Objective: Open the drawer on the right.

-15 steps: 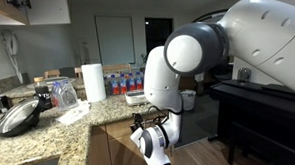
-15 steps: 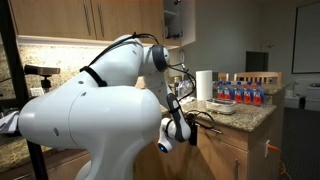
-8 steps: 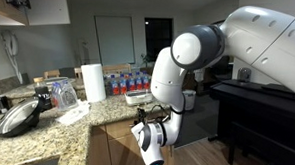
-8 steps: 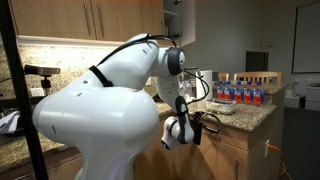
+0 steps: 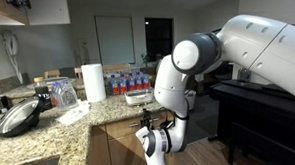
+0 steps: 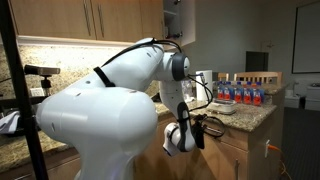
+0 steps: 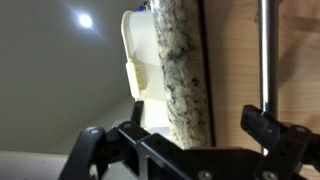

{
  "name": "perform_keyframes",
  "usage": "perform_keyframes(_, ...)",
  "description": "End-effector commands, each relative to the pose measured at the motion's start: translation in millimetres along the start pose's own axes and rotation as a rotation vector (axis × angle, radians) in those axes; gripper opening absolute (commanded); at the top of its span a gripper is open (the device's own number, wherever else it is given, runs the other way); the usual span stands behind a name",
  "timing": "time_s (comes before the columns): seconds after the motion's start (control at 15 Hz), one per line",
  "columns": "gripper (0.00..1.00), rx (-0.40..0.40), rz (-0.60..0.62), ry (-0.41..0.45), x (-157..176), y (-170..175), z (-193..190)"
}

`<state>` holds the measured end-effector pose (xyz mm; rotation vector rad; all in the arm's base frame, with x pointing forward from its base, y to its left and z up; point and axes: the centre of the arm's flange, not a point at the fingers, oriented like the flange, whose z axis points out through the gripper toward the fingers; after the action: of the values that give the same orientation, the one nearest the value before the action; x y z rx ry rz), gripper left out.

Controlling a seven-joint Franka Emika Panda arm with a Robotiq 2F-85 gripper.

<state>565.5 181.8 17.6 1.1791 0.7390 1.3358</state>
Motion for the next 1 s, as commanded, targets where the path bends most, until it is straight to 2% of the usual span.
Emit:
perform_keyframes(0.0,1.00,0.013,-0.124,-0.071,-25,-9,-19)
perform_keyframes(0.13,1.00,0.003,-0.195,-0.123,-29,-13,-24)
perform_keyframes(0.33,1.00,0.083,-0.275,-0.215,-28,-23,-31)
perform_keyframes(0.53,1.00,0.182,-0.278,-0.201,-20,-28,-32)
perform_keyframes(0.73,1.00,0.248,-0.263,-0.179,-5,-32,-23)
perform_keyframes(0.93,1.00,0.275,-0.240,-0.178,9,-33,-13)
